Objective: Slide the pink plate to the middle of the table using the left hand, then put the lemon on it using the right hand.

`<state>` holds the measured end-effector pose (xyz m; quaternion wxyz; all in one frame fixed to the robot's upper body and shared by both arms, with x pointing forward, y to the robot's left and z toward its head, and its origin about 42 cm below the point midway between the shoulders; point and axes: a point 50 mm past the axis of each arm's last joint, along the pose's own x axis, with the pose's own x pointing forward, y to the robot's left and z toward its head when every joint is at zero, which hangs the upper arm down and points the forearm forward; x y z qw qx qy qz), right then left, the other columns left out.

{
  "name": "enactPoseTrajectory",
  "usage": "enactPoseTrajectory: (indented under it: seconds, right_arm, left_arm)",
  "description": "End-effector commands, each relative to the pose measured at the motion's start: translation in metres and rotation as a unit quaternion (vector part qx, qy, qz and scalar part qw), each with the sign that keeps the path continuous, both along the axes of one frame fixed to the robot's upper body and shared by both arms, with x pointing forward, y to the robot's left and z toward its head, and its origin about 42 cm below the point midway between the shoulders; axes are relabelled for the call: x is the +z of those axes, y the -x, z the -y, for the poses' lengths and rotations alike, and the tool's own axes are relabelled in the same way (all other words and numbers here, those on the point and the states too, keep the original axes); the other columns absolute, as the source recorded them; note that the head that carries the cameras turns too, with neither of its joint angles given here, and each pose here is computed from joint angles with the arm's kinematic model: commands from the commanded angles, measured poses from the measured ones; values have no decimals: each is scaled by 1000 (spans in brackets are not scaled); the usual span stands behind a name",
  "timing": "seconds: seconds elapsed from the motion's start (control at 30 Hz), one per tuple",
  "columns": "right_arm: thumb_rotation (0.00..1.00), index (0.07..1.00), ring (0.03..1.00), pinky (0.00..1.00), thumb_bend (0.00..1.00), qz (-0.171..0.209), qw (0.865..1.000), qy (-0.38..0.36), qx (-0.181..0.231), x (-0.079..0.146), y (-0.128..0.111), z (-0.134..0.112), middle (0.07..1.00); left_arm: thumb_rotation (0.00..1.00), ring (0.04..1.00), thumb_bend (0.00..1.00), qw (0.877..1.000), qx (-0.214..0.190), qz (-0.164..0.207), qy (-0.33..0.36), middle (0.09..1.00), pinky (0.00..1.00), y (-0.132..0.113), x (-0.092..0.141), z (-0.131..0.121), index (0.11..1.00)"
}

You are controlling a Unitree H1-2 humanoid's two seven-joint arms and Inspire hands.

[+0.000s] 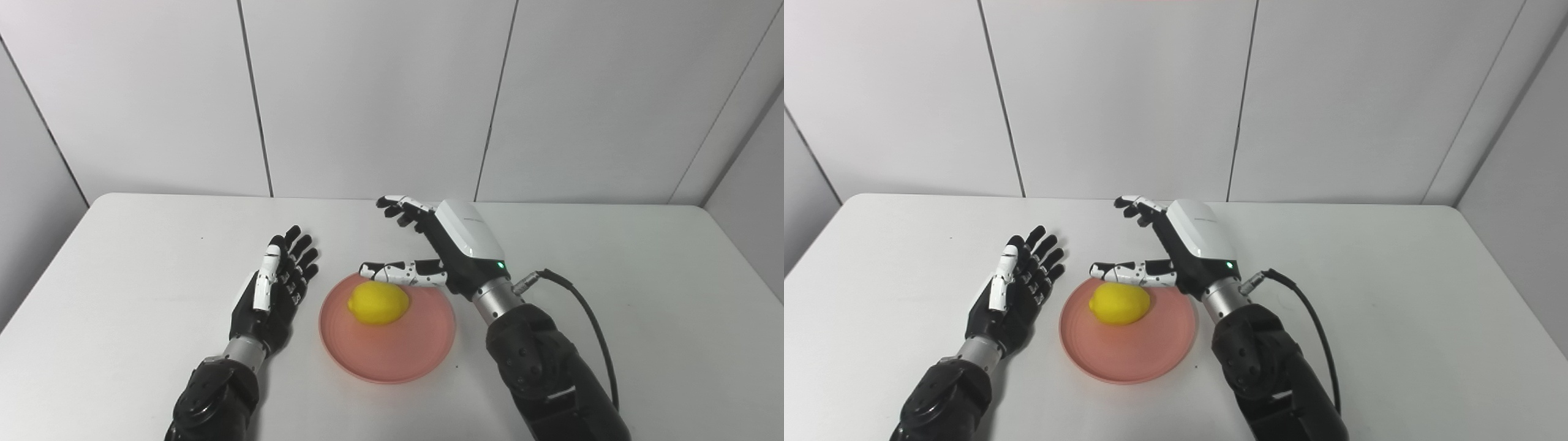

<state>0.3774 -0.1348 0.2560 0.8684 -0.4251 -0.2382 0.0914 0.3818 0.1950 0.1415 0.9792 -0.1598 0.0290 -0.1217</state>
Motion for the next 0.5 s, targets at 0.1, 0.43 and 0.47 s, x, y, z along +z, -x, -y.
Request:
enactPoseTrajectory:
  seconds: [0.1,0.43,0.47]
  right_arm:
    - [879,759,696,615,929,91,995,-50,-11,24,5,17,740]
    - [983,815,779,700,887,15,987,-144,-74,-9,14,57,798]
    - [992,826,787,722,867,11,985,-152,-80,-12,15,59,801]
  left_arm:
    - [1000,973,442,1000,-1,1,-7,984,1000,-2,-1,1,981]
    - [1000,976,438,1000,-1,6,-16,990,1000,-1,0,-1,982]
    - [1000,973,439,1000,0,5,-17,986,1000,-1,0,-2,979]
